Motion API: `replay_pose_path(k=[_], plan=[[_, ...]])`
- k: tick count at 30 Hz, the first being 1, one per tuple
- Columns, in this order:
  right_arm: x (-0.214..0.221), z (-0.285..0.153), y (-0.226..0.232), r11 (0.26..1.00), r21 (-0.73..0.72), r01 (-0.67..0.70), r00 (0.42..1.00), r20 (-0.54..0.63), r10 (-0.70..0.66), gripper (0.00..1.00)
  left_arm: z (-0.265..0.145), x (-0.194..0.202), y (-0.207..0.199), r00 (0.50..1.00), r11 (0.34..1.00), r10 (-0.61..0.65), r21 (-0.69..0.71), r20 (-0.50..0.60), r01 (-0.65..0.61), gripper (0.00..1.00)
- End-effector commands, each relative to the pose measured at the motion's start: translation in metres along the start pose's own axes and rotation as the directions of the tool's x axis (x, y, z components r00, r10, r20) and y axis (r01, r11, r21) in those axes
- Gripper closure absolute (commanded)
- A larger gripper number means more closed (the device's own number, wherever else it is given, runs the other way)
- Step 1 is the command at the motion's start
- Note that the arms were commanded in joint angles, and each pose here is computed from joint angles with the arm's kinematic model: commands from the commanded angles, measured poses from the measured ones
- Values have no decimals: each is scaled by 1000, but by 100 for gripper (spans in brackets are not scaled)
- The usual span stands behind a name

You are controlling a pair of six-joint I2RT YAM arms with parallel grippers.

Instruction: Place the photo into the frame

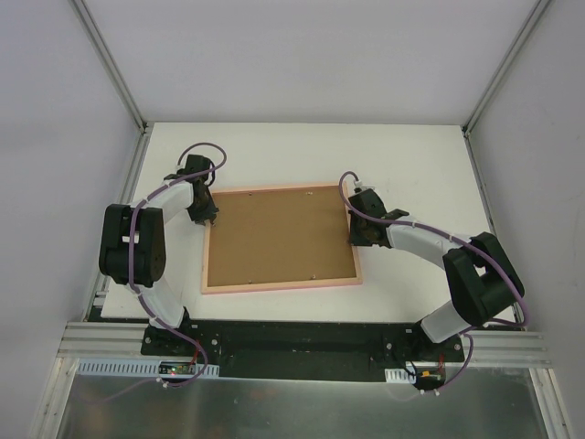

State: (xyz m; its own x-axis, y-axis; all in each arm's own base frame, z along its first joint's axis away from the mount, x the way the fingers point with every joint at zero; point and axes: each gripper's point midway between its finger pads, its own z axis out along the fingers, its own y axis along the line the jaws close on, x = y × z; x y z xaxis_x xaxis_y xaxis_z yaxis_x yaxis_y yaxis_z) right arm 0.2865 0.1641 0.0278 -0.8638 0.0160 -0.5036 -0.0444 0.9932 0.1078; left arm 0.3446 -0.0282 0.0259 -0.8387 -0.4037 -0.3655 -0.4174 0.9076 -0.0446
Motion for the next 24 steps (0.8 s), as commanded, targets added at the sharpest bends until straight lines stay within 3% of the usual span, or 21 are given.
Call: replay_pose_path(k=[1, 9, 15, 24], plan=[[2, -3, -2, 1000, 11, -29, 1000, -11, 29, 96, 7, 21, 16, 997, 997, -18, -80, -71, 12, 96], [5, 0, -5, 999, 29, -42, 999, -13, 43, 96, -10, 1, 9, 1000, 999, -10, -47, -11, 9, 85], [5, 0, -7, 998, 35, -53, 999, -9, 53, 96, -29, -18, 1, 999, 1000, -3, -6, 46, 3, 64], [2, -4, -6, 996, 27, -87, 996, 17, 86, 93, -85, -29, 16, 977, 989, -141, -16, 162, 145, 56]])
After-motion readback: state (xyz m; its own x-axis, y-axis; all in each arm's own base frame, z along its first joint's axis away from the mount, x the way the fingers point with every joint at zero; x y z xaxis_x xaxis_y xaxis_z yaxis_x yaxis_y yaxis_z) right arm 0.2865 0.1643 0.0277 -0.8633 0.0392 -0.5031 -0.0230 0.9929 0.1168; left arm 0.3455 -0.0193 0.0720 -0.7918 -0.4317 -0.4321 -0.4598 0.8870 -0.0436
